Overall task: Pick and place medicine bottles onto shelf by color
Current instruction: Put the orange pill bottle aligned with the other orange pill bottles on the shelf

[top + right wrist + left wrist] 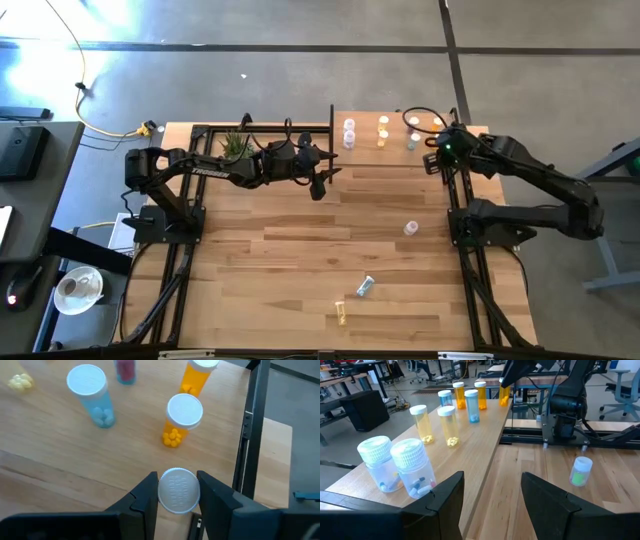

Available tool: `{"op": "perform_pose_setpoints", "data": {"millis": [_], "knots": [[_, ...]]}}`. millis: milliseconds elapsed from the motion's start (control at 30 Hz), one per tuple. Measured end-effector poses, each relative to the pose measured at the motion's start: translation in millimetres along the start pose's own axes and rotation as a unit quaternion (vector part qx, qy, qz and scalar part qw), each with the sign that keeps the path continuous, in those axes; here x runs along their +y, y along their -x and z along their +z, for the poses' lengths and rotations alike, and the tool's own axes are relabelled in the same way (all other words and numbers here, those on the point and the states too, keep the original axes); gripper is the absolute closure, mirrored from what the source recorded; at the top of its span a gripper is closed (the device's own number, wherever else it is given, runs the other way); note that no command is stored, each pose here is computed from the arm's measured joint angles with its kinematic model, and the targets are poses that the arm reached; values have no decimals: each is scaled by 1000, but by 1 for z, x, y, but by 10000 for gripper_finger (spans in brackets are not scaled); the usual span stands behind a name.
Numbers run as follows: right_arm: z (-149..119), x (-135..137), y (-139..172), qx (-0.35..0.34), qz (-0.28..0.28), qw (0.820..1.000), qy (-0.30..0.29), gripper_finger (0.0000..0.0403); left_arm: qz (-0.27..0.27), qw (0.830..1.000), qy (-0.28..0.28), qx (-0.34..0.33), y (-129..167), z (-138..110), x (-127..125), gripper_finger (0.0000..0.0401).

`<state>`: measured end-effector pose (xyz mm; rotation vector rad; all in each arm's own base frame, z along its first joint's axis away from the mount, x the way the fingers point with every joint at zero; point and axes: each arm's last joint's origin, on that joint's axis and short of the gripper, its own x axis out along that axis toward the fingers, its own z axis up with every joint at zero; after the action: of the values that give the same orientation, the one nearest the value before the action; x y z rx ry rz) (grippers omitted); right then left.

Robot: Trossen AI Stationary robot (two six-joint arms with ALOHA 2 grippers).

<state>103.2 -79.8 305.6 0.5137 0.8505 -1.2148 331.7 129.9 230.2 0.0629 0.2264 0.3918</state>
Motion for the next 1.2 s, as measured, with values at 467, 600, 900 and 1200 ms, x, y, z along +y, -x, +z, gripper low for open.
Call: {"op": "perform_pose_setpoints", "data": {"millis": [467,600,900,1200], "knots": [[6,9,-9,5,-1,1000,-2,297,-1,1000,-1,12,0,-3,0,215],[6,8,-9,6,-1,1000,-4,294,-1,1000,-1,13,0,-3,0,215],[5,8,-9,9,-6,1000,-2,266,-1,1000,-5,13,0,-3,0,215],[7,7,-9,-4,-22,1000,2,261,-1,1000,-5,13,0,-3,0,215]]}}
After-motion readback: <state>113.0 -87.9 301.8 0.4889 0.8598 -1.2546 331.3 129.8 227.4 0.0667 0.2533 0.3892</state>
